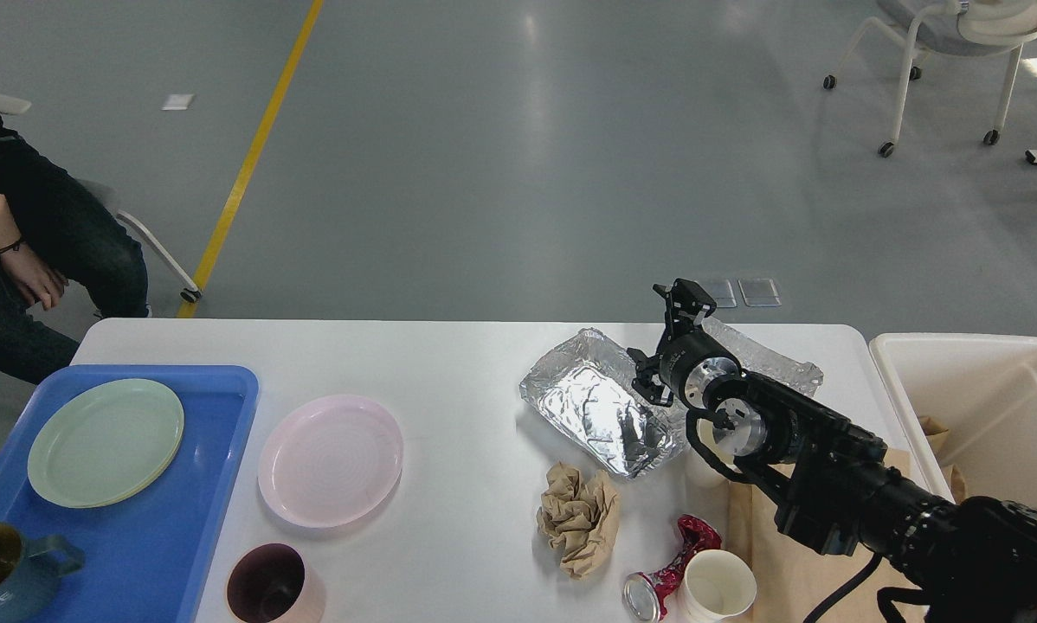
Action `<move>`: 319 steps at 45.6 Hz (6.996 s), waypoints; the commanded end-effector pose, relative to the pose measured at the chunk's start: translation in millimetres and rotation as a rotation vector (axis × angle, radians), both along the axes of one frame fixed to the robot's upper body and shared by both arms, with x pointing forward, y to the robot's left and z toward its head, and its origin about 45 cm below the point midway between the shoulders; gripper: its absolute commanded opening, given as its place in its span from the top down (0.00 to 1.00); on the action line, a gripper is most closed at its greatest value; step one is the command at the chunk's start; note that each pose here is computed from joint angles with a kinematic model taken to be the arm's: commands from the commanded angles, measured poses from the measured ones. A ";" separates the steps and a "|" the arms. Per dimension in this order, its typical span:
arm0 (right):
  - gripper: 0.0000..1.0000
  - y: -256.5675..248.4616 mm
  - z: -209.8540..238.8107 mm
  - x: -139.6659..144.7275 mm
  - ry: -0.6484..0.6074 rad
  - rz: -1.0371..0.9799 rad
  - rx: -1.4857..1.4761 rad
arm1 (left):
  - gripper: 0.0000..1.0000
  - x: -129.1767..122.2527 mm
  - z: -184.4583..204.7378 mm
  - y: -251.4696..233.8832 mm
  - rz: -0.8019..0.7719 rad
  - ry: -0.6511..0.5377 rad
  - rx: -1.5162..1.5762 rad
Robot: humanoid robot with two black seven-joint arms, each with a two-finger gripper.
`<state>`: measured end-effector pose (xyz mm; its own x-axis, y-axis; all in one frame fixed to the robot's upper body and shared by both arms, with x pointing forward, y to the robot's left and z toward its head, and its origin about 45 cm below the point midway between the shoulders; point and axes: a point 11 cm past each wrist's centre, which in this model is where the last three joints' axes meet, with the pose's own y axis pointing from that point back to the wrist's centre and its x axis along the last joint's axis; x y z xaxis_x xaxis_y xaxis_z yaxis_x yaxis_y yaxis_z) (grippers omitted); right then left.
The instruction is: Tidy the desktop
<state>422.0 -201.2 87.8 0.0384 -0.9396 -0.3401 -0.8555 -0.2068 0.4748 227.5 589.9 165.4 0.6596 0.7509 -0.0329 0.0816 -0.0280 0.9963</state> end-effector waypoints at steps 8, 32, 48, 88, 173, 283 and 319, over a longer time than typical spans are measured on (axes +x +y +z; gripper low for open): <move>0.00 0.0 0.0 0.0 0.000 0.000 0.000 | 0.76 -0.8 -2.8 -1.7 -0.003 0.006 -0.004; 0.00 0.0 0.0 0.0 0.000 0.000 0.000 | 0.03 7.0 9.1 1.7 -0.017 -0.008 0.018; 0.00 0.0 0.0 0.0 0.000 0.000 0.000 | 0.03 57.4 80.0 2.8 -0.124 -0.061 0.141; 0.00 -0.5 -0.2 0.0 0.000 -0.001 -0.001 | 0.04 111.0 102.9 -241.6 -0.570 0.068 -0.185; 0.00 0.0 0.0 0.0 0.000 0.000 0.000 | 0.49 68.8 -29.8 -268.3 -0.646 0.313 -0.227; 0.00 0.0 0.0 0.0 0.000 0.000 0.000 | 1.00 125.6 61.2 -261.4 -0.569 0.020 -0.270; 0.00 0.0 0.0 0.0 0.000 0.000 0.000 | 1.00 60.9 62.2 -124.1 -0.271 0.100 -0.129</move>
